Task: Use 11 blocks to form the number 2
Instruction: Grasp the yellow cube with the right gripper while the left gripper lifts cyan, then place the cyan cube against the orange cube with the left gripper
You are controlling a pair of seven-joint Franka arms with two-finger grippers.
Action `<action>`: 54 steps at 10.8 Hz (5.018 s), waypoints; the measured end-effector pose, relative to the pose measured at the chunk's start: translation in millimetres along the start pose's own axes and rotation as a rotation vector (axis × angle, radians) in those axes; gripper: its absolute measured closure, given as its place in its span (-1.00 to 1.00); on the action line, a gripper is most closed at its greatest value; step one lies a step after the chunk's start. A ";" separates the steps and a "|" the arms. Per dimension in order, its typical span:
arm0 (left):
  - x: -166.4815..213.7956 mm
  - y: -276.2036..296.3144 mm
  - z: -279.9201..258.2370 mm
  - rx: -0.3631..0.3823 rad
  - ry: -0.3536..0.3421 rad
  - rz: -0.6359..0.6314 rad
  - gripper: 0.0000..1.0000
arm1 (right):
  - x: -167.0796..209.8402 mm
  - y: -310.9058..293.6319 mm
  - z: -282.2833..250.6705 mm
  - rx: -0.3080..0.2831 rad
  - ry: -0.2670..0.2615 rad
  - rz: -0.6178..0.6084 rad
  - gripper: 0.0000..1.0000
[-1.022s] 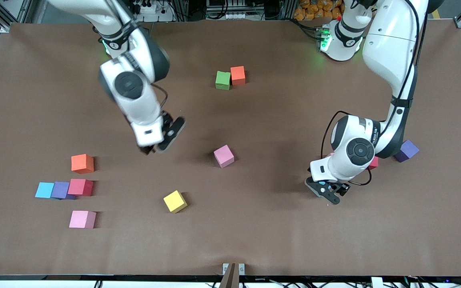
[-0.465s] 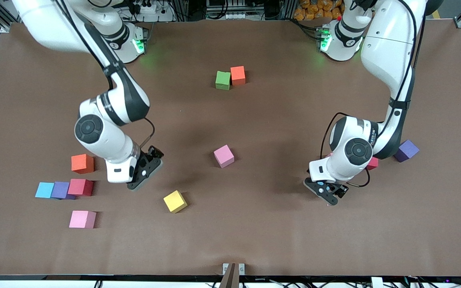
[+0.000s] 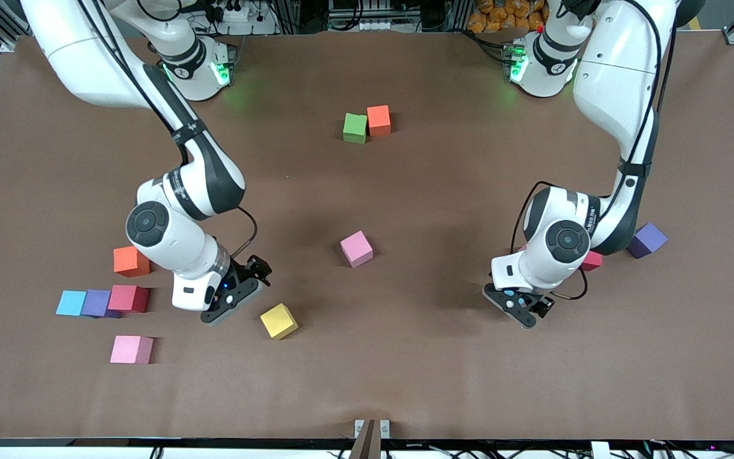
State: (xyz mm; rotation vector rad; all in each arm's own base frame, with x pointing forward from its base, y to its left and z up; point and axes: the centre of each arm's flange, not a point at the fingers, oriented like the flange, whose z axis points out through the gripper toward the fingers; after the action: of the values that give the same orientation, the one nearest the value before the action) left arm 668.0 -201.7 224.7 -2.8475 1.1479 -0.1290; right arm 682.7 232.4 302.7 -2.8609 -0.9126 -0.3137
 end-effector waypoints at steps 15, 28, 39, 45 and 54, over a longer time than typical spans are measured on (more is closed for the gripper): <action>-10.8 -3.6 10.9 -0.004 -0.026 -0.010 -0.96 | 18.1 -28.8 70.6 -0.053 0.161 -0.004 -1.00; -5.4 26.7 -84.6 -0.041 -0.012 -0.248 -0.09 | 6.6 -15.4 107.2 -0.092 0.201 0.070 -0.51; -33.1 286.4 -82.4 -0.100 -0.133 -0.072 -0.08 | 8.2 -12.9 104.7 -0.092 0.194 0.092 -0.07; -96.8 401.6 -84.5 -0.047 -0.095 0.148 -0.08 | 11.1 -6.2 99.2 -0.069 0.127 0.141 -0.07; -141.9 460.2 -71.5 -0.056 -0.035 0.325 -0.08 | 6.8 4.1 7.7 0.007 -0.117 0.242 -0.07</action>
State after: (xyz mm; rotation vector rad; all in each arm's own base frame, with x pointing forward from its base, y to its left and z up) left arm 241.8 -436.2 244.7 -2.6493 1.6074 -0.0294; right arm 691.8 234.3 296.7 -2.9668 -0.5718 -0.1183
